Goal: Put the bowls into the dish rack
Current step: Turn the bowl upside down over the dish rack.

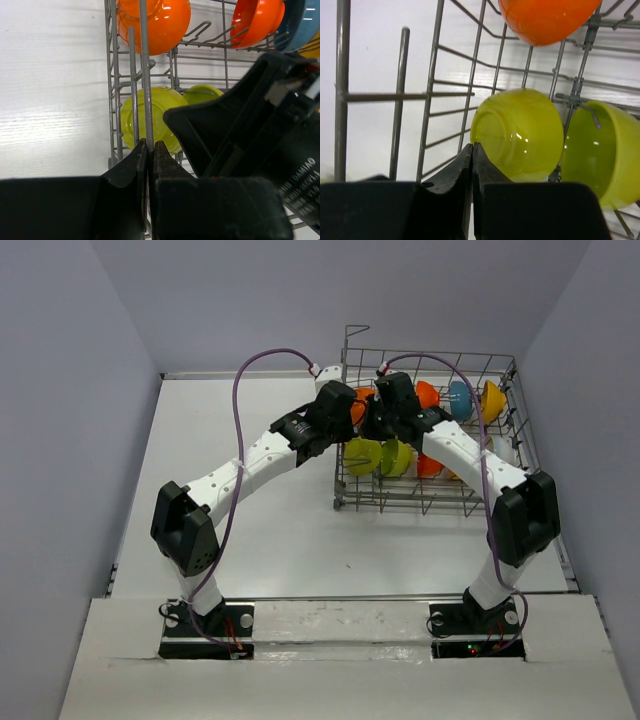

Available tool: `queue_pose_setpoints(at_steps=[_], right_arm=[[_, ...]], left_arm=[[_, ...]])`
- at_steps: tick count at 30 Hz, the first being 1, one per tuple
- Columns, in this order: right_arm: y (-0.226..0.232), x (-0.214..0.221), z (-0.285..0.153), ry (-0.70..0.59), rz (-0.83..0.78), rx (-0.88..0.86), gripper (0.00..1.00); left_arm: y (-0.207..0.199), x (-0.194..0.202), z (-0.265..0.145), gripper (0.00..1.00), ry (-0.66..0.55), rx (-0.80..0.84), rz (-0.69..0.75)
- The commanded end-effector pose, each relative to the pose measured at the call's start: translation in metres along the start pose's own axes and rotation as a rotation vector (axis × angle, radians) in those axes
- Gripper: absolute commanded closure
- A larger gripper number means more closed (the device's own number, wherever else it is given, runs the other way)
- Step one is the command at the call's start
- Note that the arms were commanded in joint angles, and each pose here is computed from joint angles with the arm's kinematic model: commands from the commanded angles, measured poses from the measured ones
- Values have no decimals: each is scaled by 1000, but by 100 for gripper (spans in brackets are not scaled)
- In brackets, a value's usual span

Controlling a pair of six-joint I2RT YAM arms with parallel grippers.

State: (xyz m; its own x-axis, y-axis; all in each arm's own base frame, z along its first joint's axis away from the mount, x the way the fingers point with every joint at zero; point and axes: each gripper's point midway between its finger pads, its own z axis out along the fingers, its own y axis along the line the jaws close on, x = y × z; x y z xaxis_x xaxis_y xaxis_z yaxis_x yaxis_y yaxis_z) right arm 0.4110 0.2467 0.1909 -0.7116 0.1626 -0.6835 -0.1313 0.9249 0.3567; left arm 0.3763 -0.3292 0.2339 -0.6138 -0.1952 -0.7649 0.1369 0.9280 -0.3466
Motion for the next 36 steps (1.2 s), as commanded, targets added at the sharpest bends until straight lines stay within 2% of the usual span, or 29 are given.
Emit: queue_pose_setpoints(at_steps=[1, 7, 13, 36], right_arm=[[3, -17, 14, -44, -19, 35, 93], [2, -28, 44, -68, -21, 71, 94], [5, -42, 54, -103, -24, 83, 94], [-17, -20, 78, -49, -34, 144, 94]], left_arm=[[-27, -5, -23, 100, -16, 108, 13], [-25, -5, -25, 100, -17, 101, 13], [-24, -5, -26, 100, -20, 98, 15], [-25, -3, -25, 100, -16, 100, 14]])
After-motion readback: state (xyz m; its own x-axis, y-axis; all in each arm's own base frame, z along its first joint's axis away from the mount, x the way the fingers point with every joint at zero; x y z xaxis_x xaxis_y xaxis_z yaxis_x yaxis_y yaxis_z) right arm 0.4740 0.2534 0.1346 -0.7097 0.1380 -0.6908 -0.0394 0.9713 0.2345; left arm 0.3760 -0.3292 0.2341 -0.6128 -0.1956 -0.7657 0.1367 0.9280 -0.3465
